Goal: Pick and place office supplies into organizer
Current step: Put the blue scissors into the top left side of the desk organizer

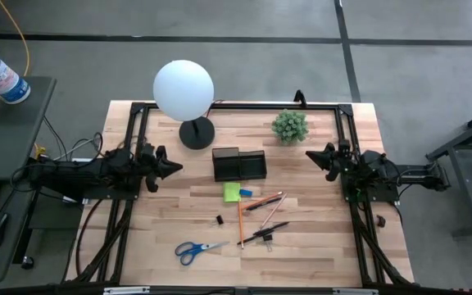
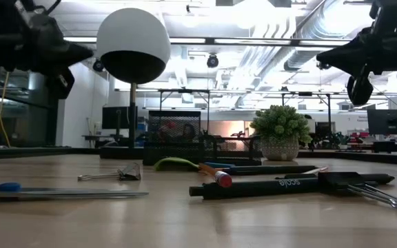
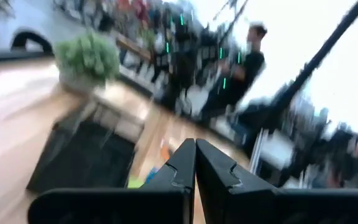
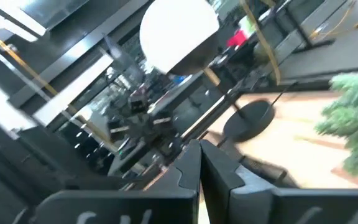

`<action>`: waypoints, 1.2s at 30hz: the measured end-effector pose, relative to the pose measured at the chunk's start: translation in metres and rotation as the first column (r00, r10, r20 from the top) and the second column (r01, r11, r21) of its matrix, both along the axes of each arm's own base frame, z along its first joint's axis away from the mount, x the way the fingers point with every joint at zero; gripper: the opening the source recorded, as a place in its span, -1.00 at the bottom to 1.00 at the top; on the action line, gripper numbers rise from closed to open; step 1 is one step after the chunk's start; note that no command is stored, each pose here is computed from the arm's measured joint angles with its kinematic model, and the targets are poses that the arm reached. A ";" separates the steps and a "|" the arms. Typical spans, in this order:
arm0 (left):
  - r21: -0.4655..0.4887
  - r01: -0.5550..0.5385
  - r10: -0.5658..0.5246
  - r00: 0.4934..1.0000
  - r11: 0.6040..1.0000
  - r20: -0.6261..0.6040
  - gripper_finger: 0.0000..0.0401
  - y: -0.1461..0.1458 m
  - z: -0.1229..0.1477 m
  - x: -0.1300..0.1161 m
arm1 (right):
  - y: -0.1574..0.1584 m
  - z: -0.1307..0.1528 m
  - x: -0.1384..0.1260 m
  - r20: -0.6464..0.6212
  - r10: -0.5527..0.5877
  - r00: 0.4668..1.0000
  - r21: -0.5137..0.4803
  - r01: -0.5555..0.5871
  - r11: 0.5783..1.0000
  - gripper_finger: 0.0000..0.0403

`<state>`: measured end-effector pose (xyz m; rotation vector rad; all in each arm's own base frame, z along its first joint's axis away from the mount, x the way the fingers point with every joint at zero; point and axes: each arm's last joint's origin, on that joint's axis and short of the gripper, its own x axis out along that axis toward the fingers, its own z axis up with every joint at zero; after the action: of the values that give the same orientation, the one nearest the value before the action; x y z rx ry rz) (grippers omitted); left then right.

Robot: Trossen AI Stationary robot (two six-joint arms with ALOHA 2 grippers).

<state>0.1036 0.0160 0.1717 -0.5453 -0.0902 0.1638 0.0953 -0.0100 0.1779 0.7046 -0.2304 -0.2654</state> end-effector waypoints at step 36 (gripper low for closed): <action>0.174 0.043 -0.038 0.999 0.984 -0.032 -1.00 0.006 0.115 0.052 | 0.008 0.095 0.088 -0.558 0.222 0.799 -0.283 -0.435 0.855 -1.00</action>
<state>0.1554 0.0221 0.2867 -0.3695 -0.0647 0.1229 0.1834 -0.0023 0.2726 0.2355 0.3485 -0.0474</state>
